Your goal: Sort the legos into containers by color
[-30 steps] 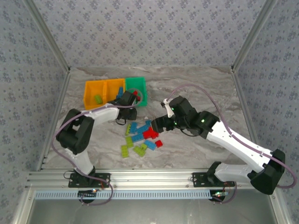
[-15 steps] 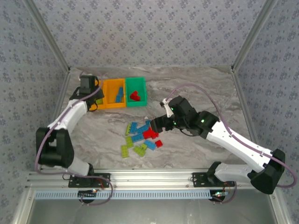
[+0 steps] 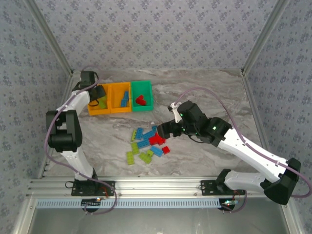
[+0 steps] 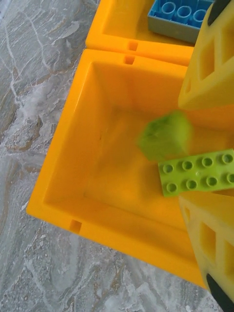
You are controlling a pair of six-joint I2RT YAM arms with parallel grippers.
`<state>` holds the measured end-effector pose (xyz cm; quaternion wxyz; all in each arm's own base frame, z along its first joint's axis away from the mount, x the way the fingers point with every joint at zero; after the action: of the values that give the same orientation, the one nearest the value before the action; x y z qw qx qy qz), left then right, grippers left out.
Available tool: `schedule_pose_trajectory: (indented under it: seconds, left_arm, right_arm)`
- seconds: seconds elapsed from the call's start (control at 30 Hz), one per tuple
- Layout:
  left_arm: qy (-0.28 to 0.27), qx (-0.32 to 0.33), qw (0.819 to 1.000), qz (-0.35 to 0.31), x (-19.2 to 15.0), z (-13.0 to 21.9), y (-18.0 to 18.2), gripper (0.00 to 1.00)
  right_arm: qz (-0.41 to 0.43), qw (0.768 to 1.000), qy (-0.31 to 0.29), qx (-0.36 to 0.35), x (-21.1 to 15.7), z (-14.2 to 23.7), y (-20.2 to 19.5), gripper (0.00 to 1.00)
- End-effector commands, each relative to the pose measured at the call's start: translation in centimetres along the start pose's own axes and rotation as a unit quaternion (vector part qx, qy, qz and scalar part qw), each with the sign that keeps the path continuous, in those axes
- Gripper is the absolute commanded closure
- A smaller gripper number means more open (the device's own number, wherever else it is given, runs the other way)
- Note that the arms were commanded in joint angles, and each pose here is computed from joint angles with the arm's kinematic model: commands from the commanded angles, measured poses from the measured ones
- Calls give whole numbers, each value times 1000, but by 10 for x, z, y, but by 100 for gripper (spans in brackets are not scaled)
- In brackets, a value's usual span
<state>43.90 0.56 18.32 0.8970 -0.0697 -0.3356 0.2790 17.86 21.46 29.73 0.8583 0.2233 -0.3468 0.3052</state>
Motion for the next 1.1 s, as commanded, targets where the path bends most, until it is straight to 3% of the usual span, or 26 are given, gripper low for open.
schedule_pose_trajectory:
  seconds: [0.0,0.13,0.3,0.4,0.53,0.63,0.73,0.93,1.07]
  left_arm:
    - [-23,-48,998,16,14,44,-12,51]
    - [-61,-145,988,10,1,122,-34,51]
    - [-99,-263,951,-132,-66,228,-72,51]
    - [-96,-320,911,-242,-110,276,-74,51]
    - [-73,-369,842,-388,-159,318,-57,48]
    - [-51,-394,776,-491,-193,325,-41,41]
    - [-24,-388,737,-554,-220,310,-28,27]
    - [18,-371,722,-583,-239,291,-28,2]
    - [22,-351,723,-595,-241,284,-24,1]
  right_arm:
    - [-6,1000,1,-15,-4,2,-2,6]
    - [-4,999,4,-38,-5,-7,-7,6]
    - [-26,994,16,-102,-10,-33,-29,4]
    - [-40,990,52,-128,-21,-54,-45,3]
    - [-53,988,96,-110,-33,-87,-60,3]
    - [-30,987,130,-88,-39,-111,-71,4]
    - [-25,981,177,-81,-44,-135,-87,5]
    - [-10,973,231,-16,-55,-173,-88,8]
    - [-13,969,243,-31,-55,-190,-96,11]
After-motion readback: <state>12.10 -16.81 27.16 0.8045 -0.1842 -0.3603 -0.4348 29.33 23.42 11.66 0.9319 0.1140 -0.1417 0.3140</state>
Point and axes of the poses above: each hand's point on the last joint's axis, 136 mm out from that joint toward the fingers, its own z axis back along the fingers, its own y axis along the line the jaws close on, x = y × z, the point moved 8 cm from there along z, back along the fingers, and after that the axes turned 11 degrees about z, right-handed, at the moved point
